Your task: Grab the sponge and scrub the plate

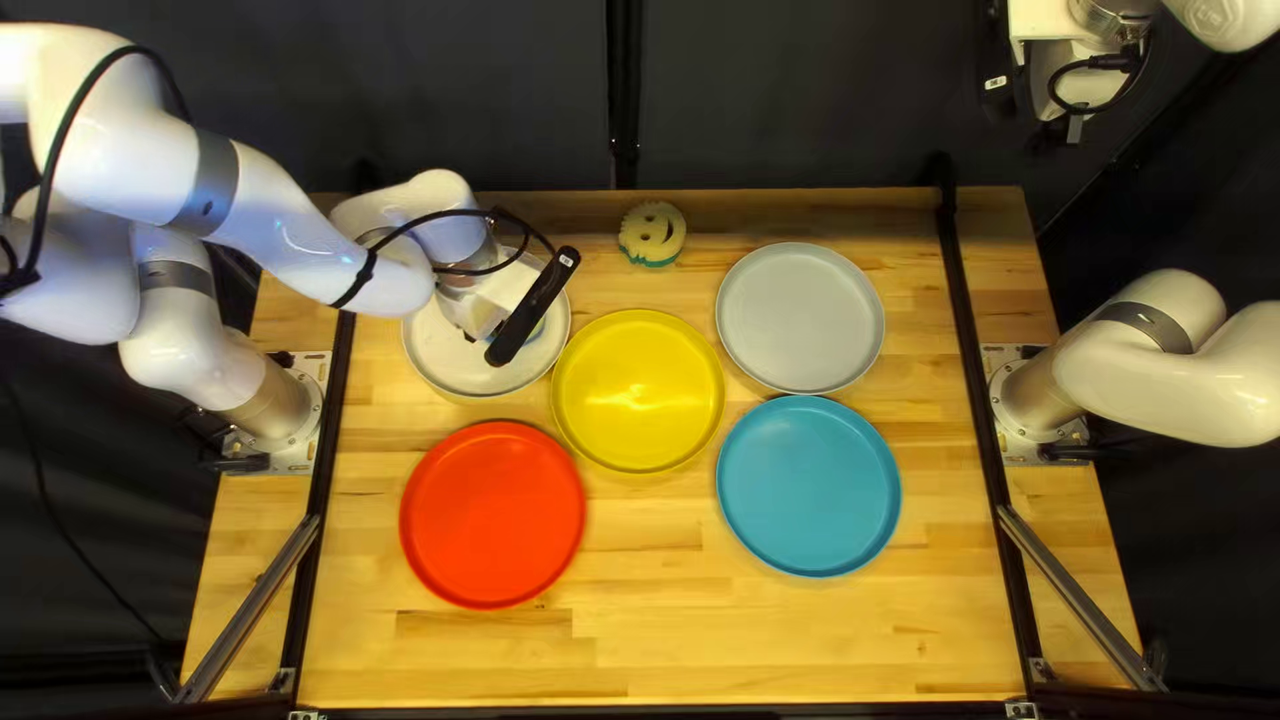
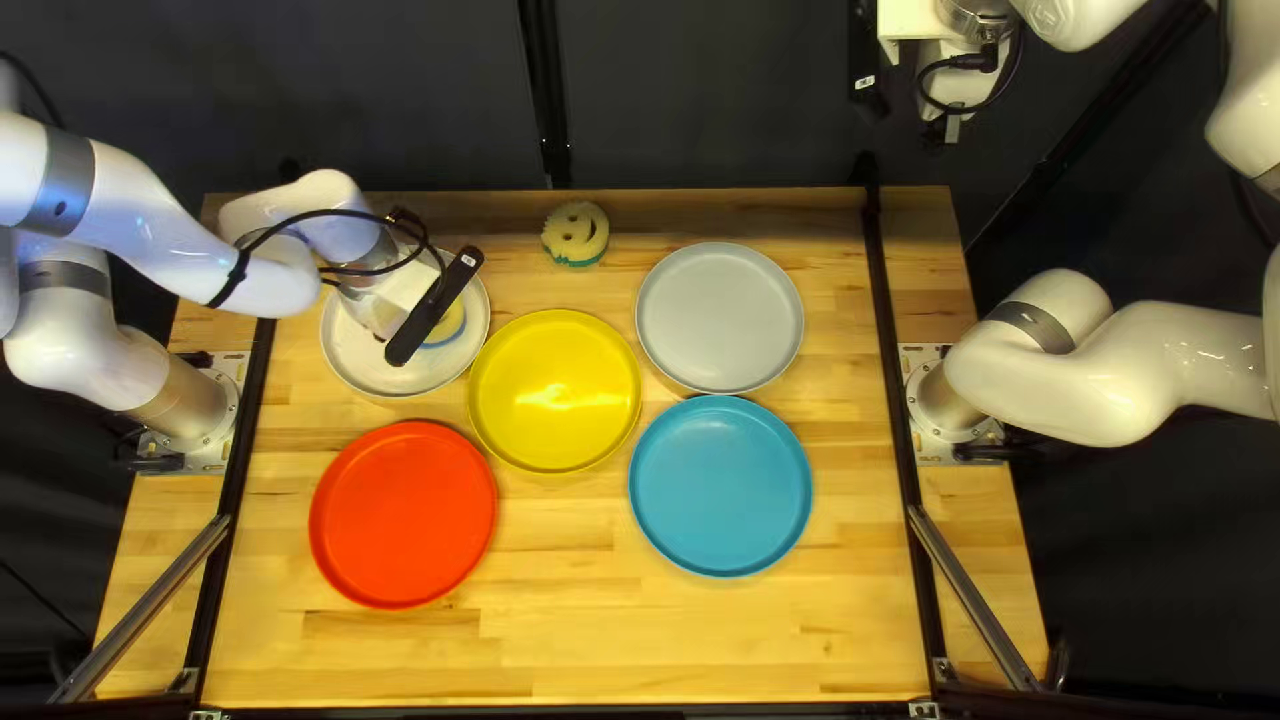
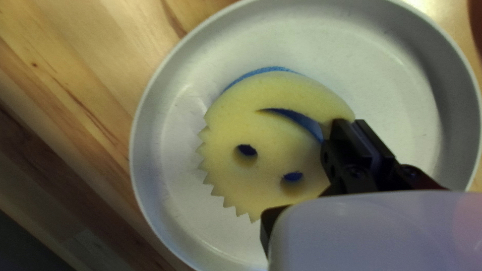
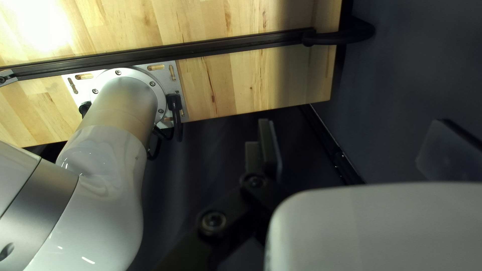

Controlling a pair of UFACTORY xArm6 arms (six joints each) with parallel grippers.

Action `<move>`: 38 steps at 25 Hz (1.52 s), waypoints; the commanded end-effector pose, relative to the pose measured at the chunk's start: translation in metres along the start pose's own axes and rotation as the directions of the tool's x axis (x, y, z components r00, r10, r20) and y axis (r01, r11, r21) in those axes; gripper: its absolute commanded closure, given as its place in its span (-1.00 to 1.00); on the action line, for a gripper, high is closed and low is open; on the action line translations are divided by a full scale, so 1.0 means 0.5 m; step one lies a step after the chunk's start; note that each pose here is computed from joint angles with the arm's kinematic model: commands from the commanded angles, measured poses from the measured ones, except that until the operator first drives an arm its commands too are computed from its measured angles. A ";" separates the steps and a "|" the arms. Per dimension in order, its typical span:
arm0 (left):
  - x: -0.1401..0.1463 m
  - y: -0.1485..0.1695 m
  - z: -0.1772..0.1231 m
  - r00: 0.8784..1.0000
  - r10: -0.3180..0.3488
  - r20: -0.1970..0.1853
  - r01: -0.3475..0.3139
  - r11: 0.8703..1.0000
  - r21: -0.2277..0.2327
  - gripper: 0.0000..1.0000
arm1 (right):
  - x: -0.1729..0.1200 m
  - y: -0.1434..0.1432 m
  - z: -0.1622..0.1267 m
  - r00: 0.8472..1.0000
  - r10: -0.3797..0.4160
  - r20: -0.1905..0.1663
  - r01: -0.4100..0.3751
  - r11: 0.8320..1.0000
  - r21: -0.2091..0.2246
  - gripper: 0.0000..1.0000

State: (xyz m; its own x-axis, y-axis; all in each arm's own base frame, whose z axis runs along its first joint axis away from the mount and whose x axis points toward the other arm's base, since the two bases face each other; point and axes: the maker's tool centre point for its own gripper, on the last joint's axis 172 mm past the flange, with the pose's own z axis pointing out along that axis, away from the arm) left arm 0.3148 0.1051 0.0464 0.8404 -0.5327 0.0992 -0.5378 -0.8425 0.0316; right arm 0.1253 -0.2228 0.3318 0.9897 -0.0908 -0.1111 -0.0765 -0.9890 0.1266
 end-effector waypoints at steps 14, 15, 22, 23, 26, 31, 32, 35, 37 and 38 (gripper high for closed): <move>-0.059 0.095 0.021 0.999 -0.036 0.015 0.036 0.999 -0.021 1.00 | 0.000 0.000 0.000 1.000 0.000 0.000 0.000 1.000 0.000 -1.00; -0.063 0.100 0.021 0.999 -0.039 0.016 0.039 0.999 -0.021 1.00 | 0.000 0.000 0.000 1.000 0.000 0.000 0.000 1.000 0.000 -1.00; -0.076 0.107 0.020 0.998 -0.054 0.021 0.055 0.998 -0.023 1.00 | 0.000 0.000 0.000 1.000 0.000 0.000 0.000 1.000 0.000 -1.00; -0.077 0.106 0.019 0.998 -0.056 0.021 0.056 0.998 -0.023 1.00 | 0.000 0.000 0.000 1.000 0.000 0.000 0.000 1.000 0.000 -1.00; -0.090 0.107 0.019 0.998 -0.064 0.022 0.065 0.998 -0.023 1.00 | 0.000 0.000 0.000 1.000 0.000 0.000 0.000 1.000 0.000 -1.00; -0.090 0.090 0.013 0.997 -0.070 0.020 0.070 0.997 -0.024 1.00 | 0.000 0.000 0.000 1.000 0.000 0.000 0.000 1.000 0.000 -1.00; -0.085 0.079 0.010 0.997 -0.069 0.019 0.069 0.997 -0.023 1.00 | 0.000 0.000 0.000 1.000 0.000 0.000 0.000 1.000 0.000 -1.00; -0.072 0.052 0.003 0.998 -0.062 0.016 0.062 0.998 -0.020 1.00 | 0.000 0.000 0.000 1.000 0.000 0.000 0.000 1.000 0.000 -1.00; -0.064 0.027 0.000 0.998 -0.055 0.015 0.055 0.998 -0.017 1.00 | 0.000 0.000 0.000 1.000 0.000 0.000 0.000 1.000 0.000 -1.00; -0.063 0.022 -0.001 0.998 -0.053 0.015 0.053 0.998 -0.017 1.00 | 0.000 0.000 0.000 1.000 0.000 0.000 0.000 1.000 0.000 -1.00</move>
State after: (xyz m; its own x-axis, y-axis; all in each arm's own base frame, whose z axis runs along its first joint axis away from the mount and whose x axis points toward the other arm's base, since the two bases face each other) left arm 0.2751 0.1059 0.0429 0.8722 -0.4823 0.0815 -0.4871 -0.8715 0.0559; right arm 0.1253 -0.2228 0.3318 0.9897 -0.0908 -0.1111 -0.0765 -0.9890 0.1266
